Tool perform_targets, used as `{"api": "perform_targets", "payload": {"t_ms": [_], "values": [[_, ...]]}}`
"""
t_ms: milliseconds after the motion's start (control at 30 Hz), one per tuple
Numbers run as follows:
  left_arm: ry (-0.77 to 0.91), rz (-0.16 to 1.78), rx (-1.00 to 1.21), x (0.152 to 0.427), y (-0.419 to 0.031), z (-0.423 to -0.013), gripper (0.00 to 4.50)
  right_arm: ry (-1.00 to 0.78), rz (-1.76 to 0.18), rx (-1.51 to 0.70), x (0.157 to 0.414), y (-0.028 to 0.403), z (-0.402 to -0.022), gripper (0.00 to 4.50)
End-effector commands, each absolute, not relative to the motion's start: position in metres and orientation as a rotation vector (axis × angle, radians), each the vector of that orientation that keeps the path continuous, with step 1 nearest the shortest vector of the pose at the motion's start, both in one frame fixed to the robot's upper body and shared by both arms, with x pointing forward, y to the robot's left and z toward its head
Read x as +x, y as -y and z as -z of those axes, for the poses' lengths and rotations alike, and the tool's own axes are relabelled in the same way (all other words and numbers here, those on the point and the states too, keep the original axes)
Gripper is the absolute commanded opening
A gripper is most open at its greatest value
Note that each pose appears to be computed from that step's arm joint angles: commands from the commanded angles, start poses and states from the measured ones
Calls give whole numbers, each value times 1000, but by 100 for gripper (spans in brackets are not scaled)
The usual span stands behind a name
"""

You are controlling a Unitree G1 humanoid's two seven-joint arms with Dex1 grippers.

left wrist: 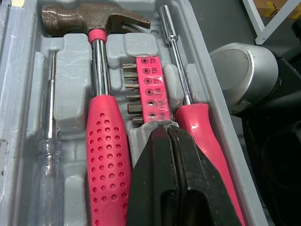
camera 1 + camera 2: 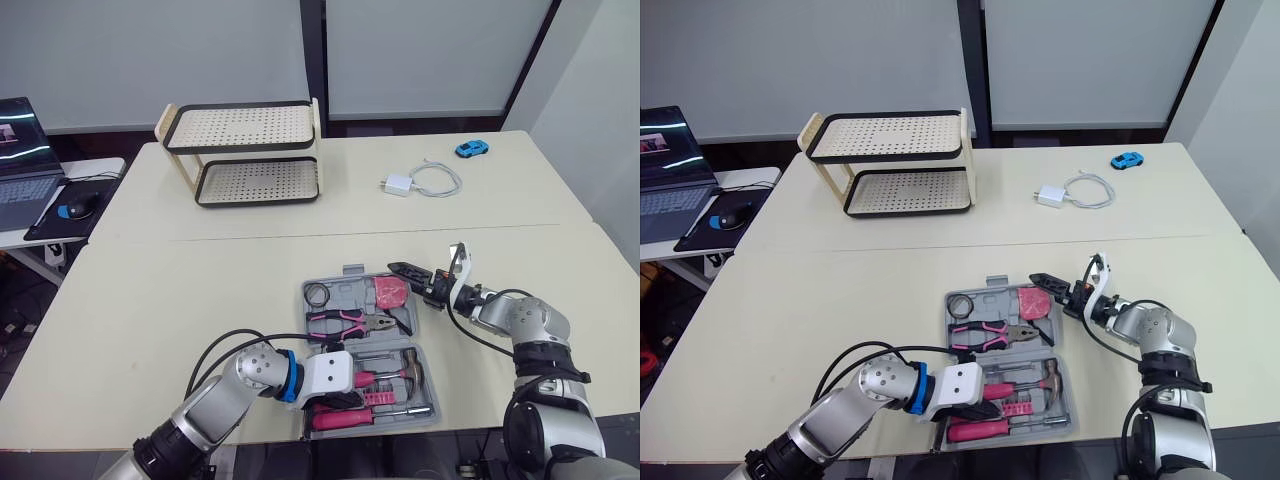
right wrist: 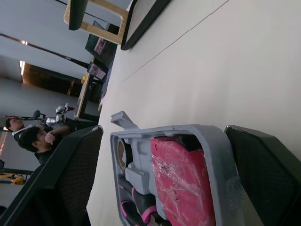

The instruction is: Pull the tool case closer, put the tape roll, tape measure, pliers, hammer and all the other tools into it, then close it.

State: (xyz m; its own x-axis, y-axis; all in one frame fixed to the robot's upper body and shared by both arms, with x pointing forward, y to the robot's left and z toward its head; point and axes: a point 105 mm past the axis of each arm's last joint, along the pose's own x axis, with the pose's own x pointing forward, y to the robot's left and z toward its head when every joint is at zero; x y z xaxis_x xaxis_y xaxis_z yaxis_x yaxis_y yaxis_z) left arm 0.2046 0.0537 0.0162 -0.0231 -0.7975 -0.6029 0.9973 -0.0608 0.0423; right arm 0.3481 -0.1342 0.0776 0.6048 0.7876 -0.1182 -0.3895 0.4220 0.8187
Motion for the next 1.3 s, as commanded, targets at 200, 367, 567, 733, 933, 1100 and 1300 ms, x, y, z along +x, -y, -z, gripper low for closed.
{"api": "perform_targets", "payload": {"t_ms": [200, 367, 567, 733, 933, 1100, 1300], "values": [[-487, 1506, 631, 210, -68, -6, 0, -451, -887, 846, 332, 134, -114, 446], [-476, 1505, 615, 207, -67, -8, 0, -458, -922, 850, 316, 133, -120, 446], [-423, 1476, 565, 206, -68, -24, 0, -466, -969, 838, 298, 132, -128, 446], [-402, 1480, 509, 184, -88, -52, 0, -455, -986, 835, 288, 132, -136, 446], [-527, 1380, 530, 167, -141, -60, 0, -497, -1052, 812, 263, 123, -140, 446], [-708, 1212, 626, 166, -211, -37, 0, -552, -1137, 740, 222, 123, -146, 446], [-678, 1116, 621, 185, -216, -32, 0, -627, -1150, 576, 192, 127, -149, 446]]}}
